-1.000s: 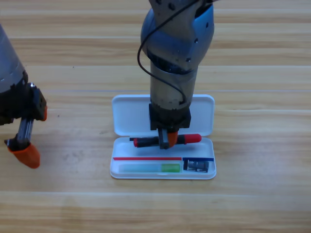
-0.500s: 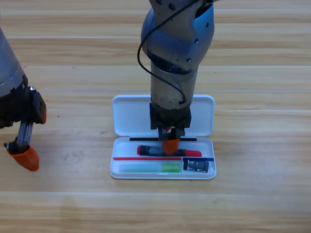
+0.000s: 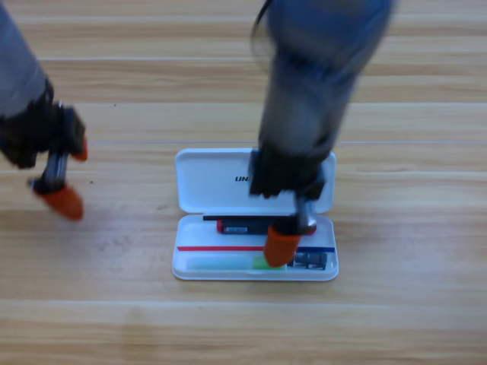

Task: Clean up eraser and pencils

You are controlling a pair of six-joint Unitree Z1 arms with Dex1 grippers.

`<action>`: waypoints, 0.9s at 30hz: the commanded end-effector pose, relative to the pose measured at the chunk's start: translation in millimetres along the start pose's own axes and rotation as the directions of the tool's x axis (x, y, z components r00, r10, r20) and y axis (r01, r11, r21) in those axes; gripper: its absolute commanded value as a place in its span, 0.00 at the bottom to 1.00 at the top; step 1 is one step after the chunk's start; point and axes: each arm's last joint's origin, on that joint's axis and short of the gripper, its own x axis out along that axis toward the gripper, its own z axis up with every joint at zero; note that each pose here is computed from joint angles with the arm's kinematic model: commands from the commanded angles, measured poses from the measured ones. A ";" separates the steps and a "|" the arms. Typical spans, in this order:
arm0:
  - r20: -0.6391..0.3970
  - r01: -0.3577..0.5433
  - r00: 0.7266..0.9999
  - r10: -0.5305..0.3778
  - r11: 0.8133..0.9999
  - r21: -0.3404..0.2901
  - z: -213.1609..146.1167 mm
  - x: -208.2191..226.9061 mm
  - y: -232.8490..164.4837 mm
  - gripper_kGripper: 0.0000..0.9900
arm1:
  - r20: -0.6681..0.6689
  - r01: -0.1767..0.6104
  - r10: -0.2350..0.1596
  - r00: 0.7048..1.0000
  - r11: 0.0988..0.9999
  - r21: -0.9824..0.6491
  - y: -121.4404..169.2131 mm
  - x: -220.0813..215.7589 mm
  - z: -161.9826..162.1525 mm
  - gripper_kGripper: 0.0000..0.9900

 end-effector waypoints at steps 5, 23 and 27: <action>0.178 -0.051 0.982 0.064 0.996 -0.080 5.6 -7.1 51.0 0.00 | 0.582 0.085 -0.124 0.804 0.992 0.094 113.6 -159.5 -118.6 1.00; 0.368 0.138 0.926 -0.086 0.984 -0.116 19.7 124.5 121.3 0.00 | 0.576 -0.044 -0.018 0.818 0.995 0.093 121.9 -125.1 -124.1 1.00; 0.396 0.249 0.898 -0.190 0.963 -0.103 26.9 157.9 127.7 0.00 | 0.570 -0.051 -0.012 0.821 0.994 0.095 121.2 -122.4 -123.4 1.00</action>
